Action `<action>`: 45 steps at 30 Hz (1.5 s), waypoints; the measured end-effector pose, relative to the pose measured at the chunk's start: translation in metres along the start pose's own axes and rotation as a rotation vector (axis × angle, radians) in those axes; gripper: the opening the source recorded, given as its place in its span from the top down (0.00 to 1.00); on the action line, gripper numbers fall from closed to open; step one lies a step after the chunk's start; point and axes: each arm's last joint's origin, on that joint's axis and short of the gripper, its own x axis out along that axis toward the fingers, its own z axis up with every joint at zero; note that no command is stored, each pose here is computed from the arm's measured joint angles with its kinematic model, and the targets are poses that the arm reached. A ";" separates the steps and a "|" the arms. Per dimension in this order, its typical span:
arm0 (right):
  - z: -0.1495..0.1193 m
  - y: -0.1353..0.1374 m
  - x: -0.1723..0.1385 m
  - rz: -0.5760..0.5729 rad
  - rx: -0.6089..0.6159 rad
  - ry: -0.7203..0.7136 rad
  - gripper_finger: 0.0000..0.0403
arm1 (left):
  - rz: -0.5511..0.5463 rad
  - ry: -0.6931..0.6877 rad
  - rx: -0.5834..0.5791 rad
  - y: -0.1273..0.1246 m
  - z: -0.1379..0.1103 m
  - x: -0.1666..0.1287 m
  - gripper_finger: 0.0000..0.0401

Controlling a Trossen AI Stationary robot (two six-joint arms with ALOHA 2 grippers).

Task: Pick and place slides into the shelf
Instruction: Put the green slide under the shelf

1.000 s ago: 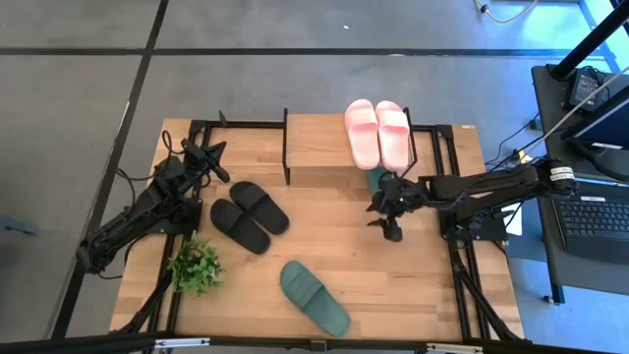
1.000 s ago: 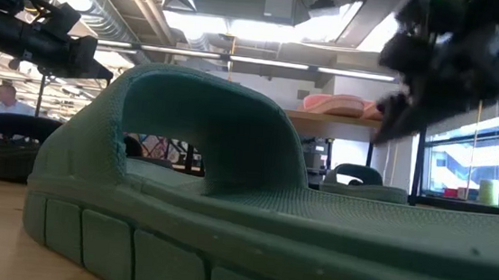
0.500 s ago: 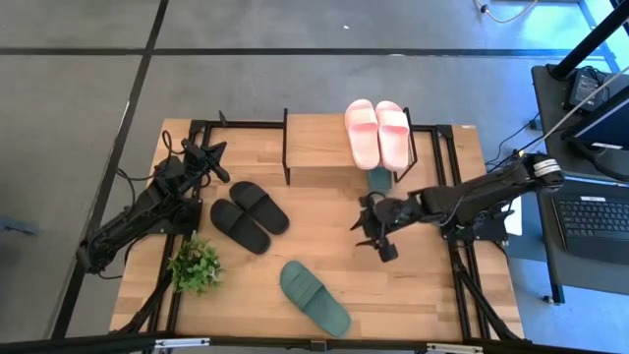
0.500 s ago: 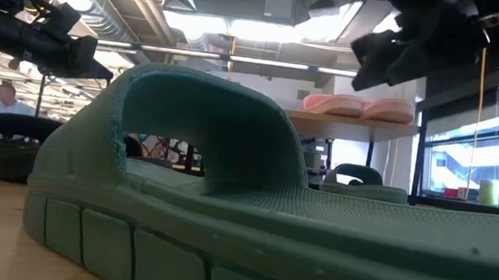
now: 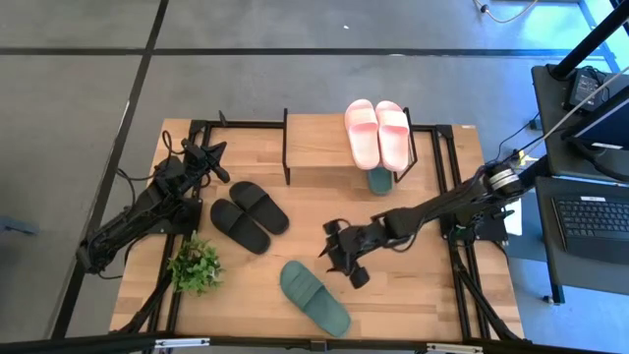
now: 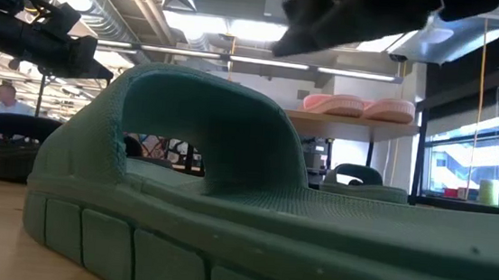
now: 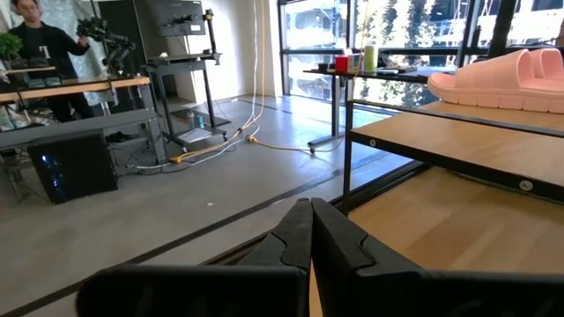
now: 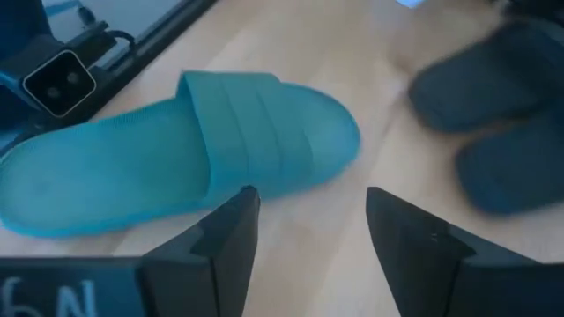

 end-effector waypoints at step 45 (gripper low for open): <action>0.008 0.054 0.085 -0.121 -0.022 0.130 0.48 | 0.002 0.000 0.002 0.000 0.000 0.000 1.00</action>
